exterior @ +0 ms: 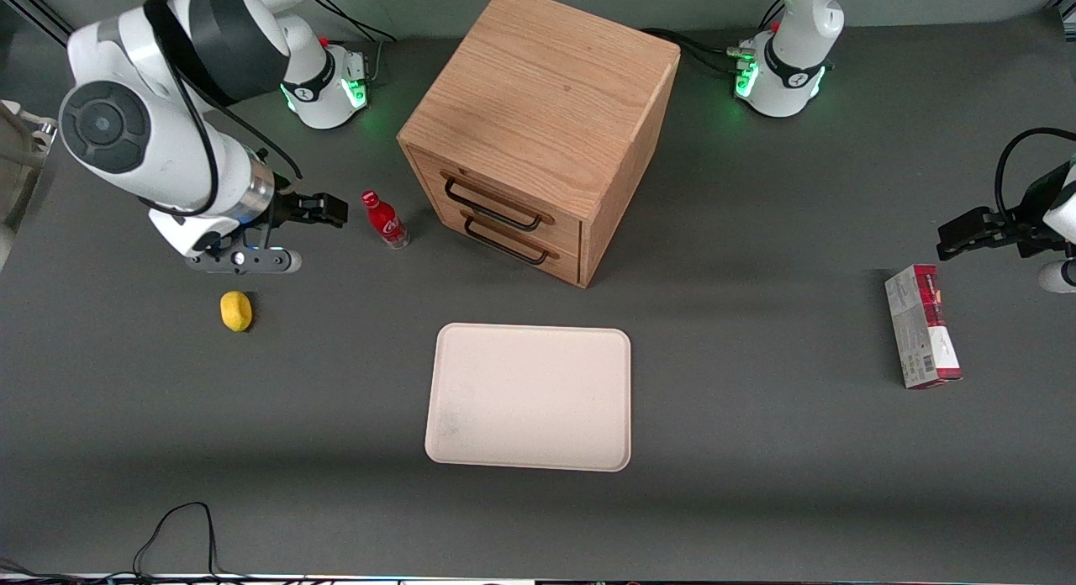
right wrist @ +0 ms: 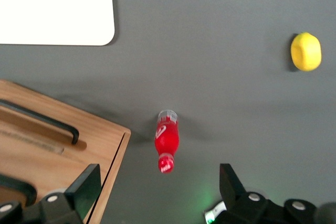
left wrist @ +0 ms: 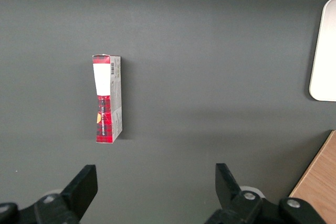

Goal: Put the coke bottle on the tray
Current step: 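Move the open right gripper over the red Coca-Cola bottle's cap end, then lower the right gripper and close it around the bottle's cap end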

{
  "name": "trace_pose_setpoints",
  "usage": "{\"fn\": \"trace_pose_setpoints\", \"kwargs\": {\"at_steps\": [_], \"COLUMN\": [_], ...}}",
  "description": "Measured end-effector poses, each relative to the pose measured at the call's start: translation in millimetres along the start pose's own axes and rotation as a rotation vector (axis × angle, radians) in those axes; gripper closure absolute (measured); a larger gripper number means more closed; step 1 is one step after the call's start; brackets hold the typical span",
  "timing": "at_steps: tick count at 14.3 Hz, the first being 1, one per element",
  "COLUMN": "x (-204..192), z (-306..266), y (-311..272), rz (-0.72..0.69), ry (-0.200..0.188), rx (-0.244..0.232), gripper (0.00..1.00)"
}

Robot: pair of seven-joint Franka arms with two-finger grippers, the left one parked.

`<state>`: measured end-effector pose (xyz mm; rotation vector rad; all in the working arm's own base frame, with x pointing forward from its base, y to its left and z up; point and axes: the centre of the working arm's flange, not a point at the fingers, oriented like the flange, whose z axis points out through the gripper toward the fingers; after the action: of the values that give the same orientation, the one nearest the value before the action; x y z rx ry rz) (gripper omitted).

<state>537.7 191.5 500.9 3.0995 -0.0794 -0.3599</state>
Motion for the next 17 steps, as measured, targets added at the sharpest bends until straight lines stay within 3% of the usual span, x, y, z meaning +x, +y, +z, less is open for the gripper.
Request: {"fn": "trace_pose_setpoints", "kwargs": {"at_steps": [4, 9, 14, 17], "x": [3.2, -31.3, -95.8, -114.9], "z": [72.2, 128.9, 149.9, 182.0], "y": [-14.8, -5.0, -15.2, -24.2], "rz": [-0.019, -0.028, 0.012, -0.001], "ry": [0.034, -0.020, 0.014, 0.028], "rx": [0.008, -0.014, -0.007, -0.013], "gripper": [0.00, 0.00, 0.00, 0.00]}}
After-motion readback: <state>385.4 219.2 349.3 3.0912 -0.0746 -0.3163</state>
